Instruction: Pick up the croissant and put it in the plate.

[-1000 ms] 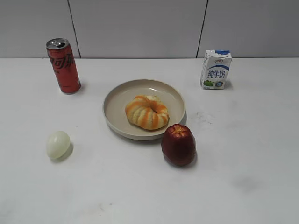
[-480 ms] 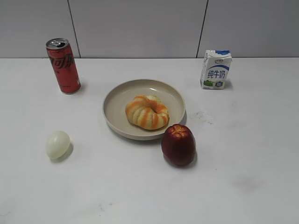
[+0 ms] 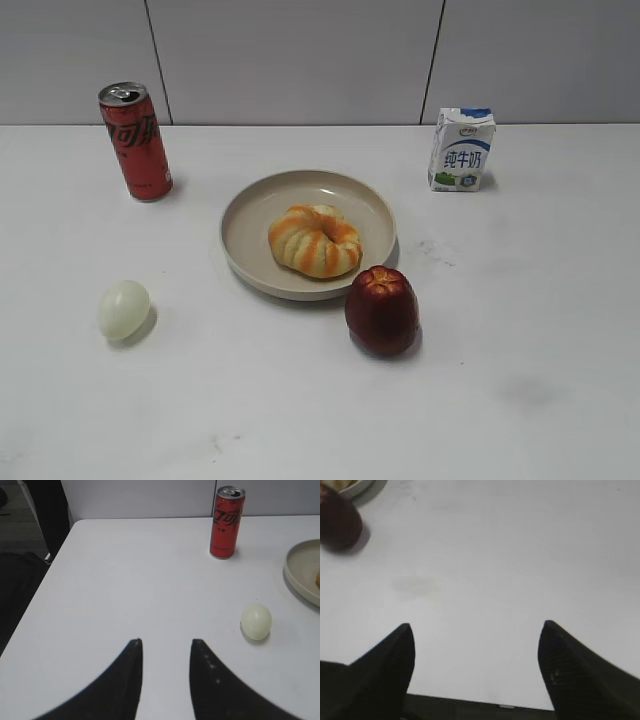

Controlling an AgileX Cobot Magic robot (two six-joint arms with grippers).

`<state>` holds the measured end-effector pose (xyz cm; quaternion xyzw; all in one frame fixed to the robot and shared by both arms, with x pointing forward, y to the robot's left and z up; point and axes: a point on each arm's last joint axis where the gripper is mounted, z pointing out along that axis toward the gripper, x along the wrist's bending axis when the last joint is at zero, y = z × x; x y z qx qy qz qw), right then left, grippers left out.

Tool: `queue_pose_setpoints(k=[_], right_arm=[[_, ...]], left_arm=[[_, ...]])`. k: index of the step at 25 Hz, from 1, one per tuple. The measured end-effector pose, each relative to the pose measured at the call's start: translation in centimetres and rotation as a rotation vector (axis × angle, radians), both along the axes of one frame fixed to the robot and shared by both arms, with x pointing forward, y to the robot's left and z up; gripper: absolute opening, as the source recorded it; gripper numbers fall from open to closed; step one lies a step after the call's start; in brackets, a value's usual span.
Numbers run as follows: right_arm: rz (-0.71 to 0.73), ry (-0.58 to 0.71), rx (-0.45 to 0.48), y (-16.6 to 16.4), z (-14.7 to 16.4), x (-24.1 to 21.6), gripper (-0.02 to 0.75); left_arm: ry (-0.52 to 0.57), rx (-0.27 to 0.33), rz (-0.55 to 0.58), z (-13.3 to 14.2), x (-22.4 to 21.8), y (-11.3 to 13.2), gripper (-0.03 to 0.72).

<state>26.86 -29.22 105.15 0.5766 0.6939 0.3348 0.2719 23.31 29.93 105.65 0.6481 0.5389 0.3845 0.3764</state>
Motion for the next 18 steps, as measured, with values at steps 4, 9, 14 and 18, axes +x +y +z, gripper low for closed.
queue_pose_setpoints(k=[4,9,14,18], right_arm=[[-0.086,-0.099,0.015,-0.4,0.2,-1.5,0.581],[-0.099,-0.209,0.029,-0.6,0.3,-3.2,0.579],[-0.098,-0.227,0.034,-0.6,0.3,-3.5,0.579],[-0.098,-0.226,0.034,-0.6,0.3,-3.5,0.577]], left_arm=[[0.000,0.000,0.000,0.0,0.0,0.0,0.237],[0.000,0.000,0.000,0.0,0.0,0.0,0.237],[-0.001,0.000,0.000,0.0,0.0,0.0,0.237],[-0.001,0.000,0.000,0.0,0.0,0.0,0.237]])
